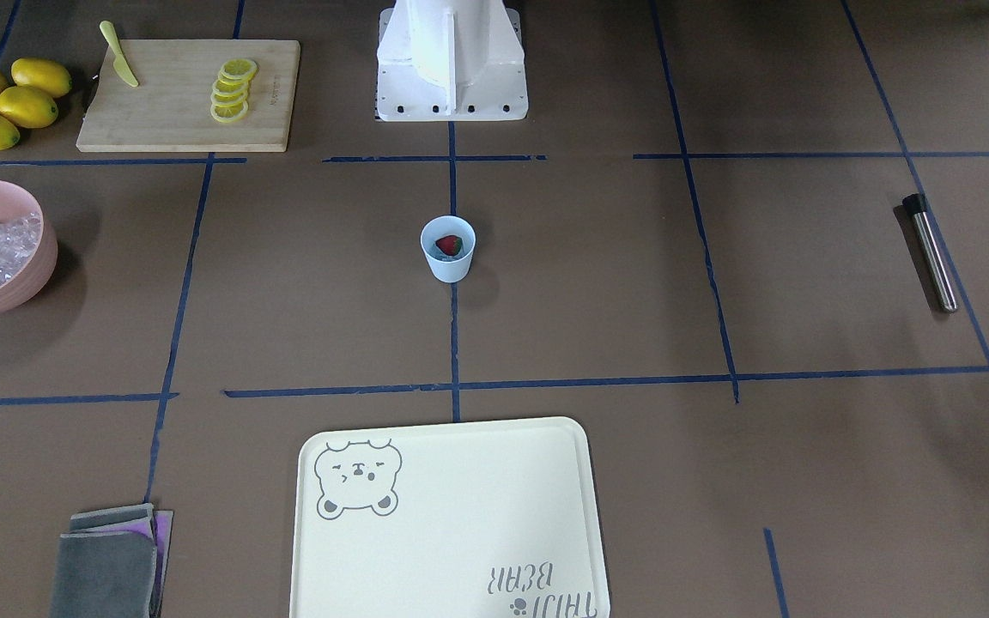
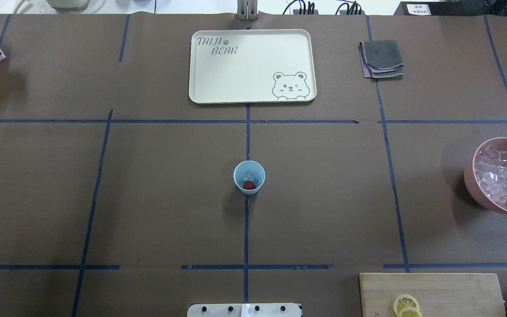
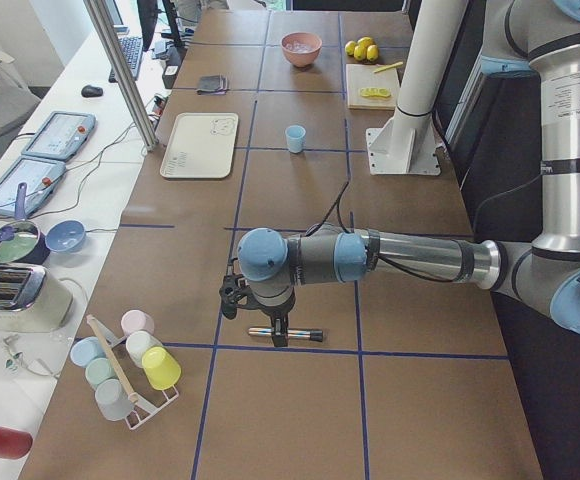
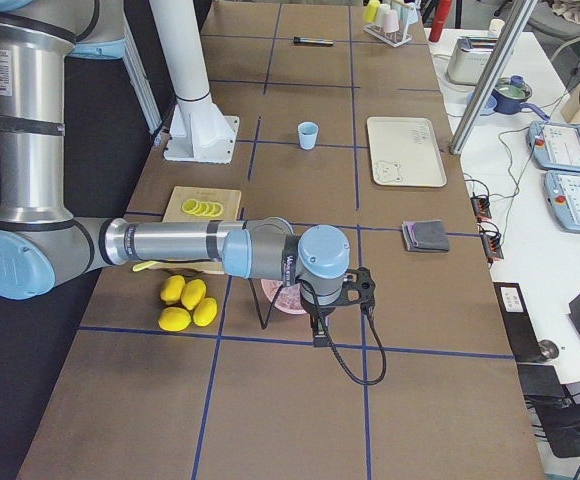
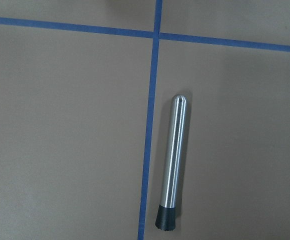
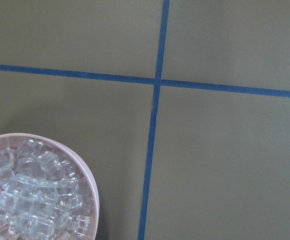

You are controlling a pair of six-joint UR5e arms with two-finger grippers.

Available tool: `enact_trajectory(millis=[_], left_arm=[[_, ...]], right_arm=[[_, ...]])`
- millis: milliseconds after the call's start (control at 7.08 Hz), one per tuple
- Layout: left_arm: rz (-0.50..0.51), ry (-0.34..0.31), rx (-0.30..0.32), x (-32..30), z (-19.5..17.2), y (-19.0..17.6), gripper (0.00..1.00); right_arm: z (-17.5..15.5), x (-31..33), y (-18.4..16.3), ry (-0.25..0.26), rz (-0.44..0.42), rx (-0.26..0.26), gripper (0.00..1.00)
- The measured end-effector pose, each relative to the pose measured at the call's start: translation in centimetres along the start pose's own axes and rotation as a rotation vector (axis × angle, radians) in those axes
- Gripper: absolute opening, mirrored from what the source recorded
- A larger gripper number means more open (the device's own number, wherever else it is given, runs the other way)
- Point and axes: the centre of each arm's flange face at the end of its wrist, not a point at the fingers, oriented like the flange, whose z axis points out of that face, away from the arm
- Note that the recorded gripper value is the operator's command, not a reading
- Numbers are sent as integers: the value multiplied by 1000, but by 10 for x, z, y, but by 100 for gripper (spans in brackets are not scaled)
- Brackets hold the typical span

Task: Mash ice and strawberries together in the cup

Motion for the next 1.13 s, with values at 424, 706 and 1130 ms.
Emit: enact_trajectory(millis=[424, 706, 1130], left_arm=[[-6, 0, -5, -2, 2, 2, 100], [-6, 0, -8, -2, 3, 6, 100], [4, 0, -15, 1, 7, 5, 100]], right_arm=[[2, -2, 3, -1, -5, -4, 100], [0, -9, 1, -1, -20, 0, 100], [2, -17, -1, -2, -36, -6, 100]])
